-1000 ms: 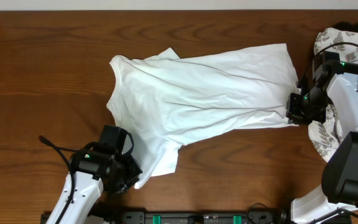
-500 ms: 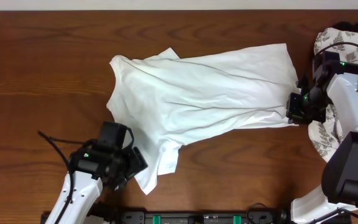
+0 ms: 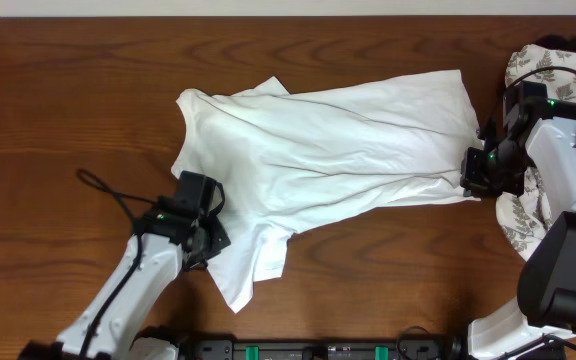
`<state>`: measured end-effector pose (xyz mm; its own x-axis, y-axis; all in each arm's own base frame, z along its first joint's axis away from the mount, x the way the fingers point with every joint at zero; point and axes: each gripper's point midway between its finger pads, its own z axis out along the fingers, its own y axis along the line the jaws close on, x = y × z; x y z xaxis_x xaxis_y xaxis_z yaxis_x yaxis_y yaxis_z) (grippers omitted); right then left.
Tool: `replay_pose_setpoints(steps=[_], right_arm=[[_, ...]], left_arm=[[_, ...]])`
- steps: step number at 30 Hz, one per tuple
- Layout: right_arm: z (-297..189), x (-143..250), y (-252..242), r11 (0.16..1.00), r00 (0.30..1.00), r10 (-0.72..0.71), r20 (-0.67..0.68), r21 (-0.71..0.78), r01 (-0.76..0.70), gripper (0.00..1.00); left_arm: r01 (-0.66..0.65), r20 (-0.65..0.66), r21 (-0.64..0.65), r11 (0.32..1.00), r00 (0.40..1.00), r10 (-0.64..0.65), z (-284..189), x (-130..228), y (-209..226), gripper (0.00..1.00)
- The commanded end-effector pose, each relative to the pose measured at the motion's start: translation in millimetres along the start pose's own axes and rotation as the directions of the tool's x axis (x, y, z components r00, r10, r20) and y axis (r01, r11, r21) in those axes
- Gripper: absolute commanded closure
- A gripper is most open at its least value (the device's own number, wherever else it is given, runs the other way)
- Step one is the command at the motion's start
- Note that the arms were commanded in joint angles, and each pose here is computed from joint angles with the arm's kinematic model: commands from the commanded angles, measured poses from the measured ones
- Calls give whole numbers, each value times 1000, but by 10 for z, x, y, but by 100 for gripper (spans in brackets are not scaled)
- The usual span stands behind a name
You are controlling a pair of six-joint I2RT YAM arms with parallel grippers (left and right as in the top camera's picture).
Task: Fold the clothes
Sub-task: 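Adjust the left gripper's hold on the shirt corner, shifting it slightly right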
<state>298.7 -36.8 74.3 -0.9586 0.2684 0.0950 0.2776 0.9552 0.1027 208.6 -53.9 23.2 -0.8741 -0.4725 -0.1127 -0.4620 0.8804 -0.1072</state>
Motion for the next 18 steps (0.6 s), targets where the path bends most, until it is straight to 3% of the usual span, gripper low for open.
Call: replay_pose_setpoints(steps=[1,5,13,18], right_arm=[[-28,-3,-3,1000,1000,-4,12,10,3,99],[-26,-2,-3,1000,1000,-4,12,10,4,99],[53,-8,-11,1000,1000,-4,19,9,4,99],[188,-9,-27,1000,1000,-6,28,8,6,99]], left_arm=[[-17,-15,-52,998,1000,16,127,-18,61,94],[-33,-28,-66,997,999,32,188,-16,70,94],[-44,69,-172,984,996,56,164,-198,239,94],[-64,106,-148,987,991,80,166,-293,167,94]])
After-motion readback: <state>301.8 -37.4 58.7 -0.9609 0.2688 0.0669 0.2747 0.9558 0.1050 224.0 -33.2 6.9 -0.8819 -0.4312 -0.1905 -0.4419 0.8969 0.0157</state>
